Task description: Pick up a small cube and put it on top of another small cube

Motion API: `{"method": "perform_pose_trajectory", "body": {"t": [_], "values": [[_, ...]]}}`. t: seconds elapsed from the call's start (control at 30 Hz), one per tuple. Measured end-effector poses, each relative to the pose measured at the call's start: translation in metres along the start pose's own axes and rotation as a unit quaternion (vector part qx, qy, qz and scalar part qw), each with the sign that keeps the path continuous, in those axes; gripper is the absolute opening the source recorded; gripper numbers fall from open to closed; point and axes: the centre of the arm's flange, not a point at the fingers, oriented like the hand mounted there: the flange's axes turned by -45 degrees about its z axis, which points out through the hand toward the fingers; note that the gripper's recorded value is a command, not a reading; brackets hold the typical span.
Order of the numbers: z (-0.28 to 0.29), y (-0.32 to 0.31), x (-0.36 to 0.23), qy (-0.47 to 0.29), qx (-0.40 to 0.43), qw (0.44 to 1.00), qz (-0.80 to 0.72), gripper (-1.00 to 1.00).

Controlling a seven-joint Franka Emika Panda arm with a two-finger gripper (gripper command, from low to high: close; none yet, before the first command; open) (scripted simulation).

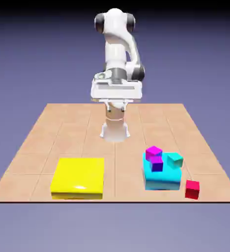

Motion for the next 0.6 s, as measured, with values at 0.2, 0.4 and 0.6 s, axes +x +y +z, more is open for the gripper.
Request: {"method": "perform_pose_trajectory", "body": {"t": [0.2,0.4,0.6], "values": [[0.057,-0.051,0.022,-0.075,0.049,0.99,-0.109,0.0],[0.116,-0.116,0.027,-0.144,0.1,0.959,-0.224,0.0],[0.175,-0.188,0.013,-0.207,0.147,0.907,-0.337,0.0]]}}
